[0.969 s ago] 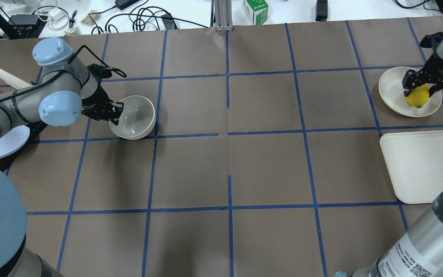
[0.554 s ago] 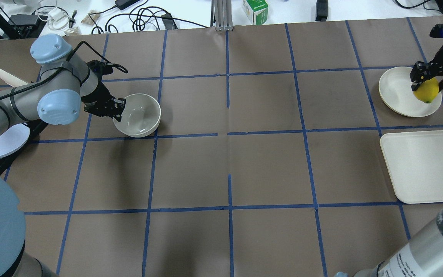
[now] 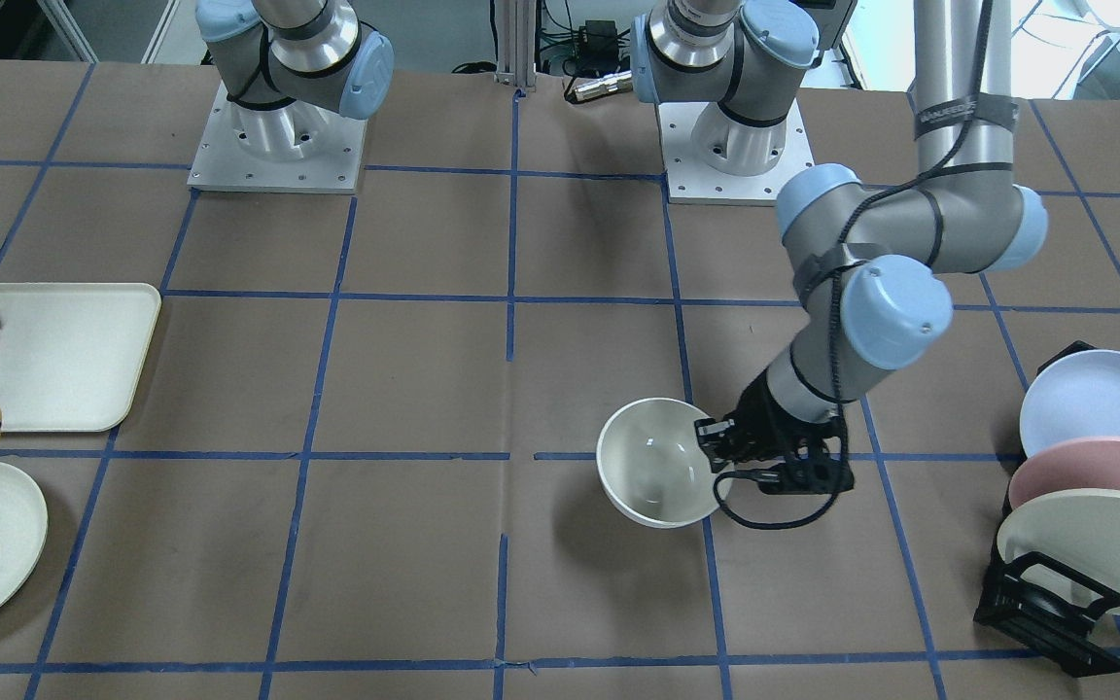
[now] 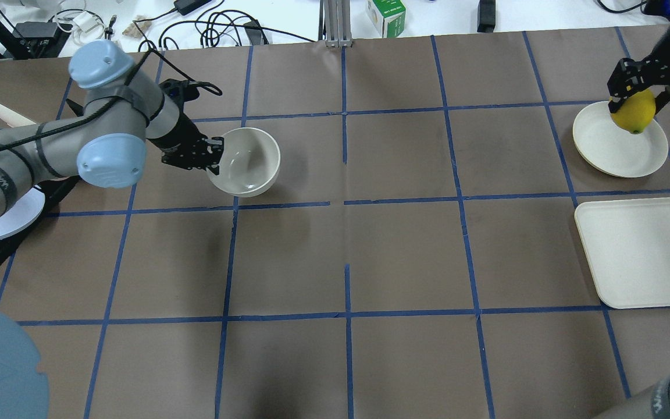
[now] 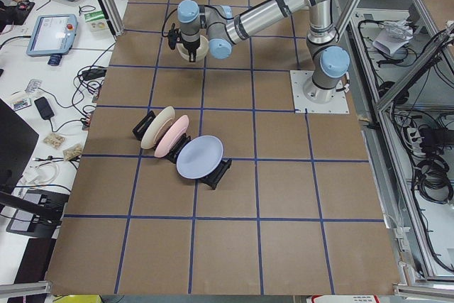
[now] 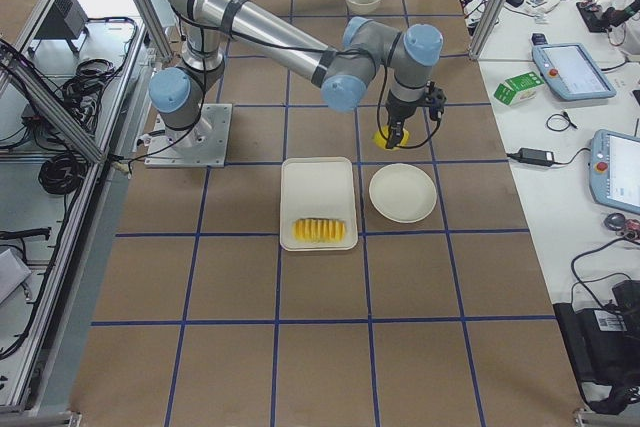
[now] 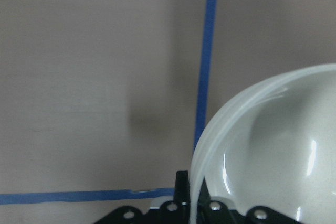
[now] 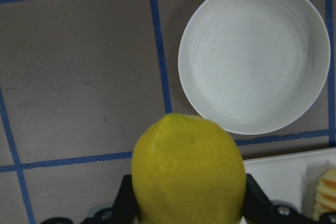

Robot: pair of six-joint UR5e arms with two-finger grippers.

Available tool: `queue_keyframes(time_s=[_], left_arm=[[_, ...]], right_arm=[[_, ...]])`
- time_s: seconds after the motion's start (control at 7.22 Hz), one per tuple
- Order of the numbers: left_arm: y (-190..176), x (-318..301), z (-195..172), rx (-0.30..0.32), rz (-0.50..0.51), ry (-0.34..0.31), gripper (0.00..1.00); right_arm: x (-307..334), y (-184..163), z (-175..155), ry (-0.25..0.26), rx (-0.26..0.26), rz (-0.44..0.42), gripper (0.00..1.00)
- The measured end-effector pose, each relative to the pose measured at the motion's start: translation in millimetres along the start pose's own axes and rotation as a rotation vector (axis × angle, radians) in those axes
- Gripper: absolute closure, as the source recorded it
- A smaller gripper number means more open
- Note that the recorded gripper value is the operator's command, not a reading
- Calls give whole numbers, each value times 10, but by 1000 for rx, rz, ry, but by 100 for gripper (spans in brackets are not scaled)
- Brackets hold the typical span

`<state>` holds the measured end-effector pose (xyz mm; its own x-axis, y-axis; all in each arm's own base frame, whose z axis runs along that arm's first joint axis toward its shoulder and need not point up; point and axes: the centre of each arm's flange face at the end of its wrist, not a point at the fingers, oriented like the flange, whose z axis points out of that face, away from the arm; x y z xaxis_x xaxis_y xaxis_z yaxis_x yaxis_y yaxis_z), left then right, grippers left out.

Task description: Place bowl and put lemon in it

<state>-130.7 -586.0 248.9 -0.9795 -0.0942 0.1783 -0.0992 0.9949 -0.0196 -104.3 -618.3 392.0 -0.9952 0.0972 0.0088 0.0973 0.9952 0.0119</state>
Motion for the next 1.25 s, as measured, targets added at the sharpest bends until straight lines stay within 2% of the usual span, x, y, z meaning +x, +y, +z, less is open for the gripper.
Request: queue_keyframes(time_s=[0.28,0.42,0.97,1.11,1.25], left_arm=[[306,871,196,11,-56,9,100],[425,1134,253,18,-50,13,100],[539,1319,582,-17,-38,8,100],[545,1318,651,-28,-37,4,1],[545,1314,692,-33,-35,-1,0]], right_arm=[[-543,56,-121,0,5,2,100],[-724,68,-113,-3,-1,14,100],[-1796,115,65,-5,-15,38,100],[-2131,149,112,-4,-6,28,100],[-2456,199,167,-9,-1,36,100]])
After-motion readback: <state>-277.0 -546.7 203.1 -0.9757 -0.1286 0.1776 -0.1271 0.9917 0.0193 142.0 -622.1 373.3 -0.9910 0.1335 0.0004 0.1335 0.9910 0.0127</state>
